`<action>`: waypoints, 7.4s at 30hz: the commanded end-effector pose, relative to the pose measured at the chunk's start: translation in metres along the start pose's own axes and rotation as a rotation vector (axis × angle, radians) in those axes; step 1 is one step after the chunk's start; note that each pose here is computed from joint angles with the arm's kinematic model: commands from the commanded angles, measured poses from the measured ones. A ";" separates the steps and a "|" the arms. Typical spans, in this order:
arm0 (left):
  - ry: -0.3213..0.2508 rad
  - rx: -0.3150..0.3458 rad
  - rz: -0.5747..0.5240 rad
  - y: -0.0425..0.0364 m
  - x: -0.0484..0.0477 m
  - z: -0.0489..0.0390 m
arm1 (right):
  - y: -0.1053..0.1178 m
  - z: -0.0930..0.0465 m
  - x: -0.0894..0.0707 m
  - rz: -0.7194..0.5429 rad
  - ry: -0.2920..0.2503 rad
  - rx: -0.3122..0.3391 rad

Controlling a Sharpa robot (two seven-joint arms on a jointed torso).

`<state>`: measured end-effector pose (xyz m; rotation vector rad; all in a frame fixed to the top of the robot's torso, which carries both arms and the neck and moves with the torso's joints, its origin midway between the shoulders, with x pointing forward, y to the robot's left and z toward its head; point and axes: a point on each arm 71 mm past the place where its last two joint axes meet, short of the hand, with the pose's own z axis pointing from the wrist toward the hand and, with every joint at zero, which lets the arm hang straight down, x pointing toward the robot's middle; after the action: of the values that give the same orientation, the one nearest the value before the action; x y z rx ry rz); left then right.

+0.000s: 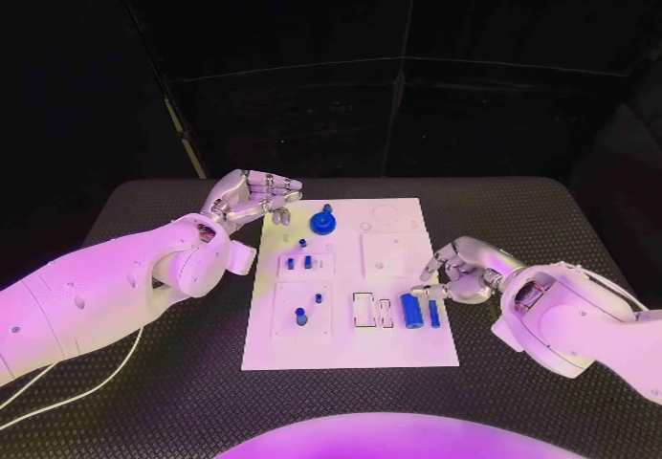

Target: Assemble the parts on the task board

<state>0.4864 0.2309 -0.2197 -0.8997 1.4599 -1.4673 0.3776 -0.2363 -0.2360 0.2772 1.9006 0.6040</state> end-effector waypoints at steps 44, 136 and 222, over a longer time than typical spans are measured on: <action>0.016 0.006 -0.011 -0.0009 0.0016 -0.0014 | 0.002 0.013 0.045 -0.016 0.041 0.104; 0.023 0.001 -0.014 -0.0003 0.0037 -0.0002 | 0.050 0.025 0.062 0.061 0.002 -0.061; 0.026 -0.007 -0.017 0.0027 0.0046 0.0004 | -0.011 0.000 0.053 -0.255 0.053 0.109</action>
<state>0.4856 0.2279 -0.2239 -0.9043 1.4789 -1.4780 0.3623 -0.2175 -0.2736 0.0604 1.9194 0.3739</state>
